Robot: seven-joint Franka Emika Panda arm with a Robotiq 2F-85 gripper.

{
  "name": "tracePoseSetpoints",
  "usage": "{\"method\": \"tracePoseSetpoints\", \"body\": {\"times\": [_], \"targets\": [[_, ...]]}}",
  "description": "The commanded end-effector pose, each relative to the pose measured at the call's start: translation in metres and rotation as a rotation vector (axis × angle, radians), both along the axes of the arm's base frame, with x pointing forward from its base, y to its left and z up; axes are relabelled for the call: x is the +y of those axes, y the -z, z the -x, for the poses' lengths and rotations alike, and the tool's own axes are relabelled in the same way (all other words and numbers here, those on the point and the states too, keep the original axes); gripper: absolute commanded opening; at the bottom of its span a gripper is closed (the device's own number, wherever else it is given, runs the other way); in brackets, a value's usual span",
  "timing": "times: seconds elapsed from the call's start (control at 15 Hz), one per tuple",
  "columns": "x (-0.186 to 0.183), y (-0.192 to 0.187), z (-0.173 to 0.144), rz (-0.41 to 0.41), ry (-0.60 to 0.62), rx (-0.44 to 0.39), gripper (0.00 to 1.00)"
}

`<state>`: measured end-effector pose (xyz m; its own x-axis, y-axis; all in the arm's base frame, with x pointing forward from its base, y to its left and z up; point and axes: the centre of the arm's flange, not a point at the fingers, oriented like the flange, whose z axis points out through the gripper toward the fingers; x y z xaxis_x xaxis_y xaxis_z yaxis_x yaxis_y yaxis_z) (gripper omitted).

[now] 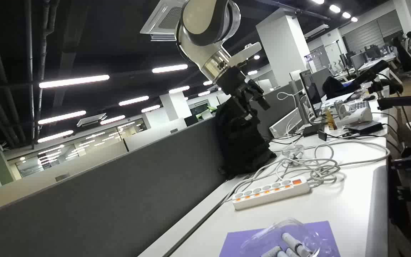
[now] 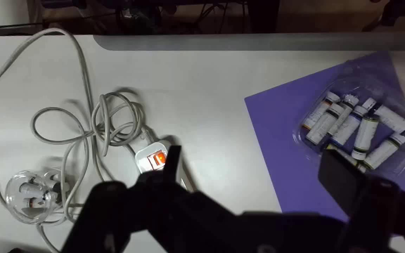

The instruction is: Turn off the fourth switch on the extension cable.

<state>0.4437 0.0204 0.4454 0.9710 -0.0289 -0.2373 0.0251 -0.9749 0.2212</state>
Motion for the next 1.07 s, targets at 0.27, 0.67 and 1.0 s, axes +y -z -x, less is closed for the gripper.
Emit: {"method": "tracePoseSetpoints", "body": {"times": [0.27, 0.67, 1.0], "targets": [[0.0, 0.0, 0.0, 0.0, 0.0, -0.002, 1.0], [0.0, 0.0, 0.0, 0.0, 0.0, -0.002, 1.0], [-0.009, 0.004, -0.011, -0.013, 0.038, -0.056, 1.0]]}}
